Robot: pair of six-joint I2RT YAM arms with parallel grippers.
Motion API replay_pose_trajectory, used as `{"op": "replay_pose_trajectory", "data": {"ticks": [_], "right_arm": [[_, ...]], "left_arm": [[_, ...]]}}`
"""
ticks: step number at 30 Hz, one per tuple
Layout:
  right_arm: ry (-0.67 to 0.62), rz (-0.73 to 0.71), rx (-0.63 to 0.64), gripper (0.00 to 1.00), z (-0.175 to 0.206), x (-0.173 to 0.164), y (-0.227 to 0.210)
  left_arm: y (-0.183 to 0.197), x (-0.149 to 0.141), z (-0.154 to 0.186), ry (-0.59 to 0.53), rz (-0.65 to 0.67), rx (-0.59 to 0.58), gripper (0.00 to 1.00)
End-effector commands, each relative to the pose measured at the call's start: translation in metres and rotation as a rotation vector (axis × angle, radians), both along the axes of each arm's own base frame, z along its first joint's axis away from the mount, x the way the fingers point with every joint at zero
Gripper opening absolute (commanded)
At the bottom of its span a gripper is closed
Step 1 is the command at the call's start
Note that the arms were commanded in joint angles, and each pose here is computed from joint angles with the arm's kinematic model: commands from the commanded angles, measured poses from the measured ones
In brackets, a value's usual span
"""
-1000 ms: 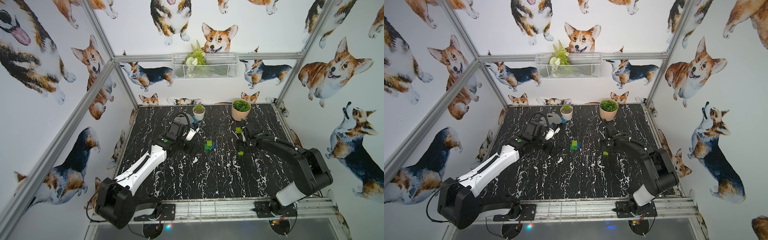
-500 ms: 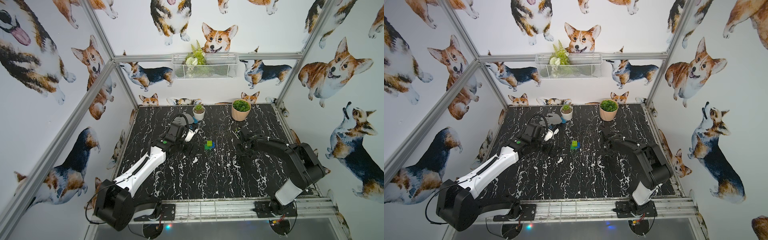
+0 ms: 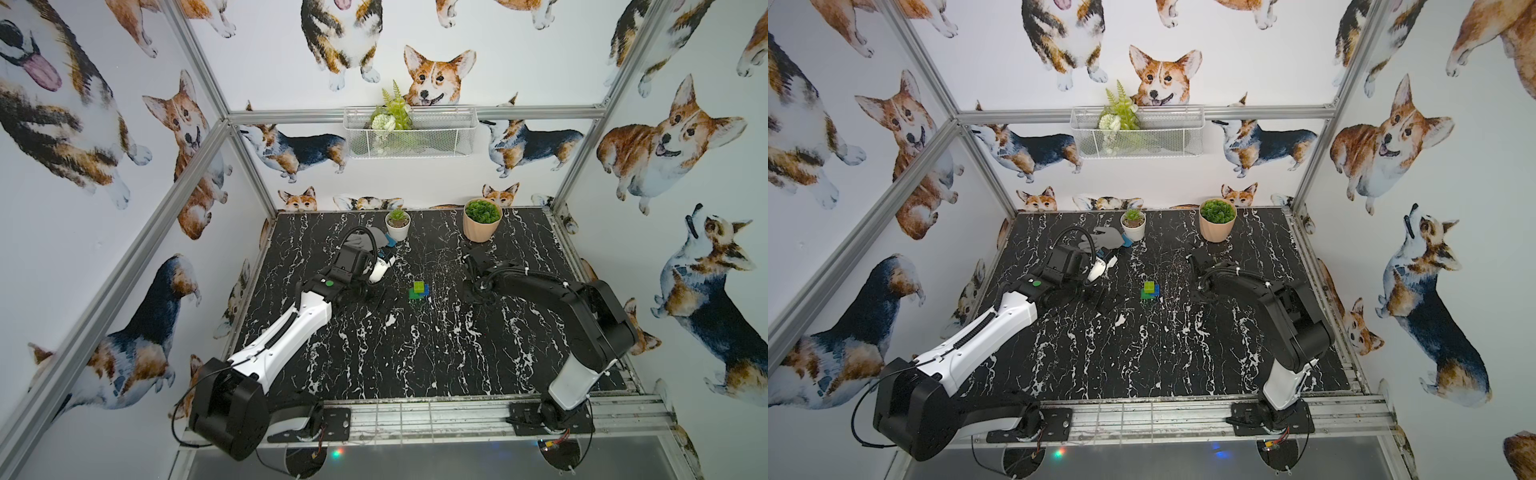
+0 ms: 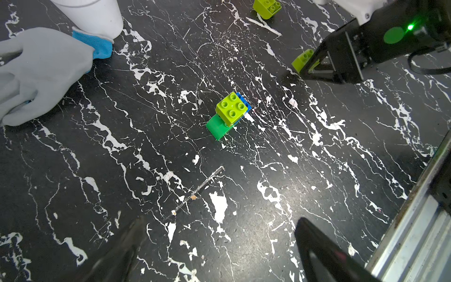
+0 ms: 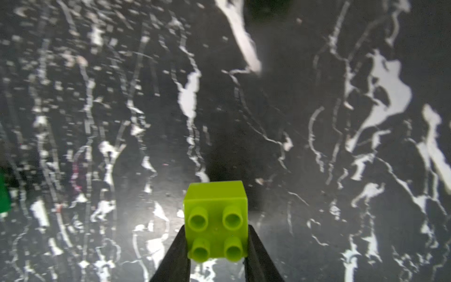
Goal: Assemble the letter s with lego
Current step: Place the lego brick at the center of the board.
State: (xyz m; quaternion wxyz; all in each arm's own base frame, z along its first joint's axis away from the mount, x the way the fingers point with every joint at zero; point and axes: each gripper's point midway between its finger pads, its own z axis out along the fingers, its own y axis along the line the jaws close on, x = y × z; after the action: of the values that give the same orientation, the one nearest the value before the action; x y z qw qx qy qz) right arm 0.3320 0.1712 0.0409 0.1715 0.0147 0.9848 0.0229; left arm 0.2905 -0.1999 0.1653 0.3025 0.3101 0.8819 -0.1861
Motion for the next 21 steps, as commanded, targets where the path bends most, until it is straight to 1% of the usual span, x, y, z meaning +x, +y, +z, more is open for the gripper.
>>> {"op": "replay_pose_trajectory", "data": {"ticks": [1,7,15,18,20,21], "right_arm": [[0.02,-0.01,-0.006,0.26,-0.003,0.003,0.008],[0.032,0.028,-0.005,0.28,-0.009,0.009,0.039],[0.058,0.03,-0.003,0.35,-0.022,0.011,0.05],[0.055,0.028,-0.003,0.47,-0.021,0.011,0.049],[0.05,0.026,-0.007,0.58,-0.018,0.011,0.048],[0.046,0.024,-0.009,0.62,-0.016,0.011,0.047]], "left_arm": [[0.003,0.0,0.004,0.0,0.004,-0.004,1.0],[0.005,0.0,0.005,0.005,0.012,-0.029,1.0],[0.006,0.0,0.003,0.014,0.013,-0.038,1.0],[0.005,0.001,0.002,0.022,0.011,-0.039,1.0],[0.004,0.001,0.002,0.026,0.007,-0.042,1.0],[0.004,0.001,0.002,0.026,0.006,-0.042,1.0]]}}
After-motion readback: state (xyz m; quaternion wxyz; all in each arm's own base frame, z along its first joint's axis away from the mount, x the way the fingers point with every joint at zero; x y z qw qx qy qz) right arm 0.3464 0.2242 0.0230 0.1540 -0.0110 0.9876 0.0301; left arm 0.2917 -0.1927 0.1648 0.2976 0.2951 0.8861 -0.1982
